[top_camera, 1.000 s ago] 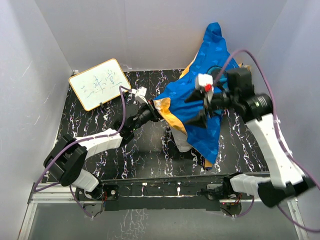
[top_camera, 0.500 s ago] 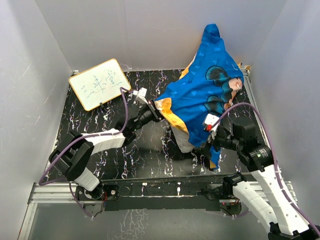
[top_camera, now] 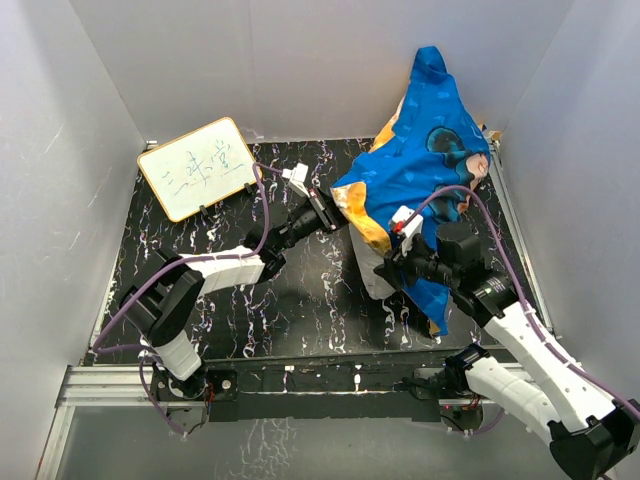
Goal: Put the pillow into the pillowcase
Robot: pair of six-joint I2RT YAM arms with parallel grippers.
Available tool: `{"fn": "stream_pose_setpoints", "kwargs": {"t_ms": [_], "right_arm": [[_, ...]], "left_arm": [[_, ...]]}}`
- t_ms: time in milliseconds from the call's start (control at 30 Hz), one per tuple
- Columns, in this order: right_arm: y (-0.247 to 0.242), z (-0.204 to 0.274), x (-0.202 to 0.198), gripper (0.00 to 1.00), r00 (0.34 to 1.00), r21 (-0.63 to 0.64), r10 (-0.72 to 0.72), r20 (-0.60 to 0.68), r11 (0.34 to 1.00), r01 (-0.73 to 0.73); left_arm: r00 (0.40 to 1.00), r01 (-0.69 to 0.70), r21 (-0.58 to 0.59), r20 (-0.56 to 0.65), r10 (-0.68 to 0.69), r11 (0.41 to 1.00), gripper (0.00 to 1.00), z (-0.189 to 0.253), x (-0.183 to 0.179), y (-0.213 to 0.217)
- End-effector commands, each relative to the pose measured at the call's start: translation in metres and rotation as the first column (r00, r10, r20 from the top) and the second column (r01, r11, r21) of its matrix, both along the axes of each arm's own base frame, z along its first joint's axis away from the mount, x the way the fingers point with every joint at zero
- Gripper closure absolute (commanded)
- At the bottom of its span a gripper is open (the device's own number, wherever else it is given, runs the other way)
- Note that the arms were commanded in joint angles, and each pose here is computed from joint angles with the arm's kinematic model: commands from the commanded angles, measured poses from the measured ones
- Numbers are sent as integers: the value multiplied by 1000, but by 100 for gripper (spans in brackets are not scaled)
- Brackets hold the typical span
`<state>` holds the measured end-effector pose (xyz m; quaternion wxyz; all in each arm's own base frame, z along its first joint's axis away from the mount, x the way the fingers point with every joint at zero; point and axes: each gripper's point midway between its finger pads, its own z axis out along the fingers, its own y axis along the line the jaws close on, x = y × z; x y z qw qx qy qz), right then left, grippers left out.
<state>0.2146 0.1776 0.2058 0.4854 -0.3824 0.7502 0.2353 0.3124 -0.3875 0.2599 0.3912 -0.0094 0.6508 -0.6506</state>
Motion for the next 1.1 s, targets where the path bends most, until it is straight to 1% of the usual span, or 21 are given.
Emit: {"fn": "stream_pose_setpoints", "kwargs": {"t_ms": [0, 33, 67, 100, 167, 200, 267, 300, 367, 400, 433, 467, 533, 600, 700, 800, 833, 867, 933, 1000, 1067], "right_arm": [[-2, 47, 29, 73, 985, 91, -142, 98, 987, 133], [-3, 56, 32, 83, 981, 98, -155, 117, 985, 144], [-5, 65, 36, 90, 975, 105, -173, 142, 982, 159], [-6, 80, 41, 92, 967, 112, -182, 177, 980, 164], [-2, 102, 43, 92, 963, 112, -152, 223, 985, 130], [4, 115, 39, 92, 964, 126, -110, 241, 989, 81], [27, 149, 18, 92, 956, 179, 51, 289, 978, -106], [41, 169, 2, 92, 936, 214, 154, 316, 950, -229], [65, 210, -28, 92, 878, 286, 338, 339, 852, -438], [80, 222, -31, 92, 859, 324, 410, 308, 803, -500], [91, 242, -37, 92, 822, 327, 460, 337, 761, -560], [103, 258, -39, 92, 793, 320, 488, 365, 733, -599], [120, 283, -41, 92, 747, 309, 513, 423, 693, -651], [131, 294, -38, 92, 730, 316, 520, 444, 672, -670], [143, 284, -35, 92, 727, 312, 527, 440, 669, -674], [143, 271, -32, 92, 731, 301, 519, 443, 681, -667], [142, 269, -31, 89, 730, 290, 519, 444, 688, -665], [140, 269, -31, 78, 725, 270, 516, 457, 696, -666], [132, 277, -30, 52, 707, 227, 492, 508, 715, -661], [120, 293, -23, 28, 695, 190, 441, 568, 751, -633], [100, 314, 3, 9, 738, 212, 316, 596, 825, -524]], "left_arm": [[981, 78, -150, 188, -49, 986, 100, 74, -17, -7], [980, 82, -147, 194, -52, 986, 100, 75, -17, -7], [978, 83, -142, 201, -54, 986, 100, 75, -18, -7], [976, 85, -128, 209, -57, 988, 100, 74, -19, -8], [973, 90, -111, 223, -64, 990, 100, 73, -19, -8], [970, 93, -106, 232, -66, 990, 100, 74, -19, -9], [968, 103, -84, 240, -80, 991, 100, 70, -18, -10], [967, 106, -65, 238, -87, 992, 100, 66, -16, -12], [964, 114, -41, 244, -100, 993, 100, 63, -11, -14], [962, 119, -35, 252, -106, 992, 100, 64, -8, -16], [959, 126, -30, 259, -114, 992, 100, 65, -6, -17], [957, 132, -28, 265, -120, 991, 100, 66, -2, -19], [950, 147, -30, 284, -133, 989, 100, 74, 3, -22], [939, 166, -32, 309, -148, 986, 100, 84, 6, -25], [928, 192, -9, 328, -179, 981, 100, 87, 2, -26], [925, 189, 27, 330, -187, 982, 100, 83, 1, -17], [929, 176, 32, 324, -177, 984, 100, 81, 2, -10], [932, 165, 32, 322, -166, 986, 100, 81, 3, -3], [938, 138, 22, 319, -138, 990, 100, 83, 7, 15], [937, 122, 17, 327, -121, 992, 100, 90, 11, 33], [936, 109, 20, 334, -109, 994, 100, 95, 17, 49]]}}
